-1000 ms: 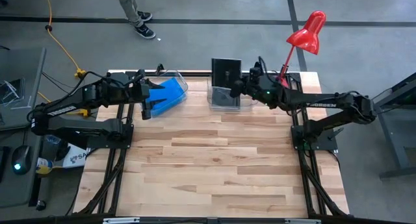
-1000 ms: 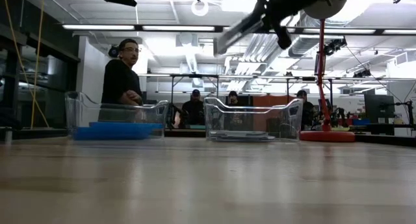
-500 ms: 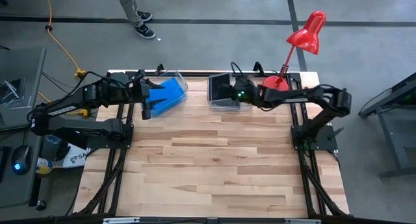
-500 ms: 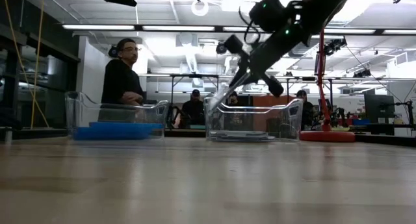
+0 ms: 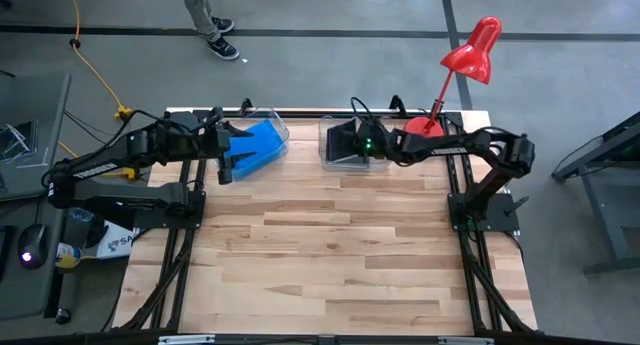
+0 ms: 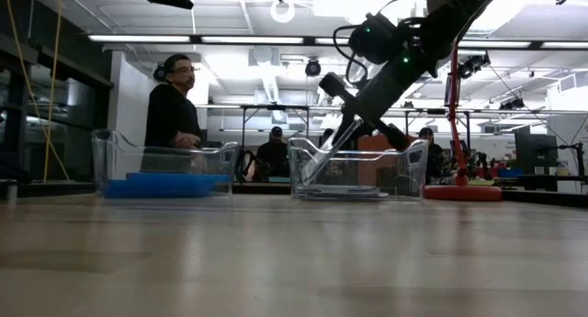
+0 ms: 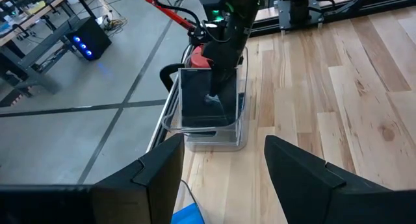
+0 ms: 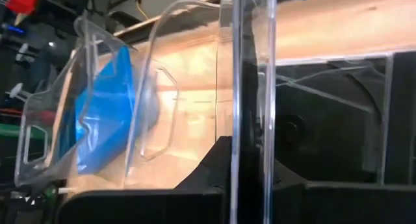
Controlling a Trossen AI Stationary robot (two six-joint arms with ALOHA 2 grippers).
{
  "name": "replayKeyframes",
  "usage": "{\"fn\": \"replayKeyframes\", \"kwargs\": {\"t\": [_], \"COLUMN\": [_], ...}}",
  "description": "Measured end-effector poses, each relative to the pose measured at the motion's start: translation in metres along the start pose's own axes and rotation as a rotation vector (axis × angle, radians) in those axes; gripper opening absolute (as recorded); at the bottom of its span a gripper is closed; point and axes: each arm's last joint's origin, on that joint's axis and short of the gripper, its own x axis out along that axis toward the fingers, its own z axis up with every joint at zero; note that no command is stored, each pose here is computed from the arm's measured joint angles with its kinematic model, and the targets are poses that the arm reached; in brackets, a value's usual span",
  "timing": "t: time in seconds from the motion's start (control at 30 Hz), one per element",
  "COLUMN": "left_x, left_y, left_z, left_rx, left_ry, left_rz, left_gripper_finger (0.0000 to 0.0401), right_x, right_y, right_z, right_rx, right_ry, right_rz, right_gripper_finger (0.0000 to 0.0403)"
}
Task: Pick & place jewel cases by type
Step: Put the black CD case into the right transparent bin
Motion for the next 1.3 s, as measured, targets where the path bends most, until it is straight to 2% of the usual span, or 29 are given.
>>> {"fn": "replayKeyframes", "kwargs": {"t": [0.13, 1.1, 1.3], "left_x": [0.000, 0.000, 0.000], "left_y": [0.000, 0.000, 0.000], "left_z": [0.000, 0.000, 0.000], "left_rx": [0.000, -0.004, -0.004], "left_ry": [0.000, 0.002, 0.002], "left_rz": [0.000, 0.011, 0.011], "left_gripper_finger": [0.0211, 0.0211, 0.0211], "right_x": [0.000, 0.007, 0.017], "right_y": [-0.004, -0.016, -0.020], "right_z": [-0.002, 0.005, -0.001], "right_rx": [0.019, 0.149, 0.172], "right_ry": [0.025, 0.094, 0.166], "right_rz": [-0.038, -0.076, -0.073], "right_gripper_finger": [0.0000, 0.0000, 0.0000]}}
